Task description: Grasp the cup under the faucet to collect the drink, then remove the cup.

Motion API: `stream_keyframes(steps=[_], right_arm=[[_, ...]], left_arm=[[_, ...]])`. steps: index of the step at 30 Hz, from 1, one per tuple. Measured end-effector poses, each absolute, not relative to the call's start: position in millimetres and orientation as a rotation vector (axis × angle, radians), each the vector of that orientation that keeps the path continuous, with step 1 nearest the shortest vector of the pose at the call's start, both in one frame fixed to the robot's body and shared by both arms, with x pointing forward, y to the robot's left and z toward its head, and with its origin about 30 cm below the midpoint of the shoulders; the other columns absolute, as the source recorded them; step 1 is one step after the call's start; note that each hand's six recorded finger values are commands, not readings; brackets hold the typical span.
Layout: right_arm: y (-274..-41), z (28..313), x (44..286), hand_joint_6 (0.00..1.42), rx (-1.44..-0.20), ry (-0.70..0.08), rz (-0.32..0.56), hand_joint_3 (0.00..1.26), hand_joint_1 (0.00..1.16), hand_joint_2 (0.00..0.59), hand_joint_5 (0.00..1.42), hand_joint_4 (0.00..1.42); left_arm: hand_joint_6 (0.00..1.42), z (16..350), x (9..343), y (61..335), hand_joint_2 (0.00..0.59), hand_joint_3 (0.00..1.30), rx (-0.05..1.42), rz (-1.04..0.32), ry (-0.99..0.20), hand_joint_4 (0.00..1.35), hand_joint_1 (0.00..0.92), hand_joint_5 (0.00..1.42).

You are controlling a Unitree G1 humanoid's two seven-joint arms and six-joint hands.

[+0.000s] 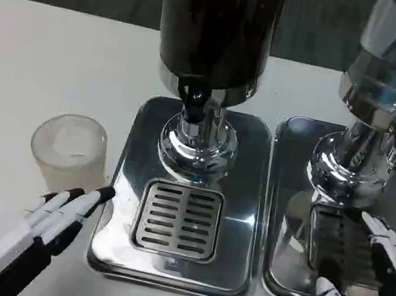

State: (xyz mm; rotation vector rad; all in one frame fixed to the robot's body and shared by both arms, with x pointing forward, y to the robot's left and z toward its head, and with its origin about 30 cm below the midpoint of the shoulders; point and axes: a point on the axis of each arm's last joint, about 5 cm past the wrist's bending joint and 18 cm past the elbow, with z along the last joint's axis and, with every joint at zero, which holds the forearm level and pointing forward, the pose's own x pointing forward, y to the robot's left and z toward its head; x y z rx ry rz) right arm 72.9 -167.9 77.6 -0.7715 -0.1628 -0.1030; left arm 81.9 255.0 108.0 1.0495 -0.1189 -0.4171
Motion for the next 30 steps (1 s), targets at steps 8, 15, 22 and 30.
stream_keyframes(steps=[8,15,22,30], right_arm=[[-166.4,77.2,72.9,0.08,-0.763,-0.16,-0.108,0.22,0.33,0.413,0.13,0.16],[-166.3,77.6,75.2,0.08,-0.762,-0.169,-0.11,0.22,0.33,0.414,0.13,0.16],[-165.8,77.5,75.4,0.08,-0.759,-0.168,-0.111,0.22,0.33,0.42,0.13,0.16],[-165.0,77.2,75.6,0.08,-0.749,-0.163,-0.111,0.22,0.34,0.422,0.13,0.16]], left_arm=[[0.0,107.2,81.7,253.7,0.087,0.0,1.043,-0.415,-0.123,0.0,0.0,0.0],[0.0,107.6,80.7,254.0,0.087,0.0,1.036,-0.407,-0.137,0.0,0.0,0.0],[0.04,109.2,74.9,259.0,0.103,0.0,0.991,-0.346,-0.194,0.0,0.0,0.0],[0.16,104.8,69.2,265.4,0.108,0.0,0.907,-0.25,-0.268,0.0,0.0,0.01]])
